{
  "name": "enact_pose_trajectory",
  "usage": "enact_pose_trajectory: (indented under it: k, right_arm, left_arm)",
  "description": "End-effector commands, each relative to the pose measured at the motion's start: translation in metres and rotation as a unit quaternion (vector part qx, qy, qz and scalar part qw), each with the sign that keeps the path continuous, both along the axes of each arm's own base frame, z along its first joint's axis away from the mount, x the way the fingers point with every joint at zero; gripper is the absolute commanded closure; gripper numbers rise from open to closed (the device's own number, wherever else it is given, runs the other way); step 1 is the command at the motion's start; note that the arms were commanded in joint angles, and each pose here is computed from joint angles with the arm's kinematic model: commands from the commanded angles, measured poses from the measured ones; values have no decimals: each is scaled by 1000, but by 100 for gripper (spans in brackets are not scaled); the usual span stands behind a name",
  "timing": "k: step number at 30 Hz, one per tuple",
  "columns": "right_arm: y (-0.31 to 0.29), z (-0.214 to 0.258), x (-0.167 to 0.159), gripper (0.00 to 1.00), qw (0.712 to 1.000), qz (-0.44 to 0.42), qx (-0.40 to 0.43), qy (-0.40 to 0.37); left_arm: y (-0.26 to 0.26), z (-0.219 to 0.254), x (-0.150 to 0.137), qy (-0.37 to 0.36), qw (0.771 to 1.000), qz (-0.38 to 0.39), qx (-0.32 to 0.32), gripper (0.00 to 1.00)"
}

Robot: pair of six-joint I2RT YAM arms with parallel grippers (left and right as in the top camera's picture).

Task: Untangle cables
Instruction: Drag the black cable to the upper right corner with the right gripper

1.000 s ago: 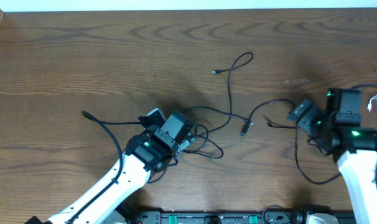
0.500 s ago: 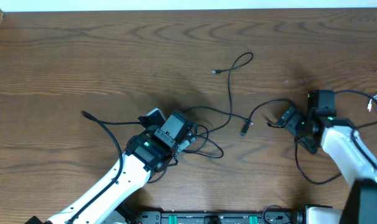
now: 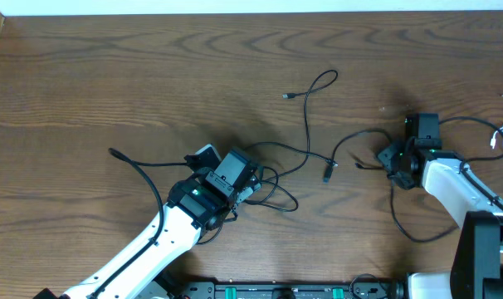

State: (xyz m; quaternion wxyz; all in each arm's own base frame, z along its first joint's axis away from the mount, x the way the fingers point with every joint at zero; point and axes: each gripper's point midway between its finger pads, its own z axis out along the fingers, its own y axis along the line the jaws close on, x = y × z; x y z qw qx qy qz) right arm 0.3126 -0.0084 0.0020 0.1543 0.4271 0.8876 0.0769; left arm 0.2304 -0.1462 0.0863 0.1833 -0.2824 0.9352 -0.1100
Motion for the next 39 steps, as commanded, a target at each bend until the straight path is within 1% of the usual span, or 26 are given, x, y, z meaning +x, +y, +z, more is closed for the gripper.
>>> enact_pose_trajectory:
  k: [1,2,3,6,10,15,20,23,26,30,36,39]
  right_arm:
    - [7,-15,-14,88,999,-9,20,28]
    - [7,-15,-13,97,999,-9,20,27]
    - [6,-14,-11,99,1000,-9,19,22]
    - [6,-8,-3,99,1000,-10,26,7]
    - [-6,17,14,99,999,-14,26,-21]
    - [-37,81,42,99,998,26,-17,-62]
    - [-79,148,50,99,995,18,-69,-66]
    - [-95,187,57,98,993,4,-77,-91]
    - [-99,217,68,98,989,13,-81,-125]
    - [-110,229,74,98,984,-1,-107,-142]
    - [-119,247,110,99,969,-3,-126,-211]
    - [-129,259,125,98,959,-1,-155,-236]
  left_arm:
    - [2,4,5,-10,1000,9,5,9]
    - [2,4,5,-10,1000,9,5,9]
    - [2,4,5,-10,1000,9,5,9]
    - [2,4,5,-10,1000,9,5,9]
    - [2,4,5,-10,1000,9,5,9]
    - [2,4,5,-10,1000,9,5,9]
    - [2,4,5,-10,1000,9,5,9]
    - [2,4,6,-10,1000,9,5,9]
    - [3,4,6,-12,1000,10,8,9]
    - [6,5,8,-18,1000,14,14,9]
    - [6,5,8,-18,1000,14,14,9]
    - [6,5,8,-18,1000,14,14,9]
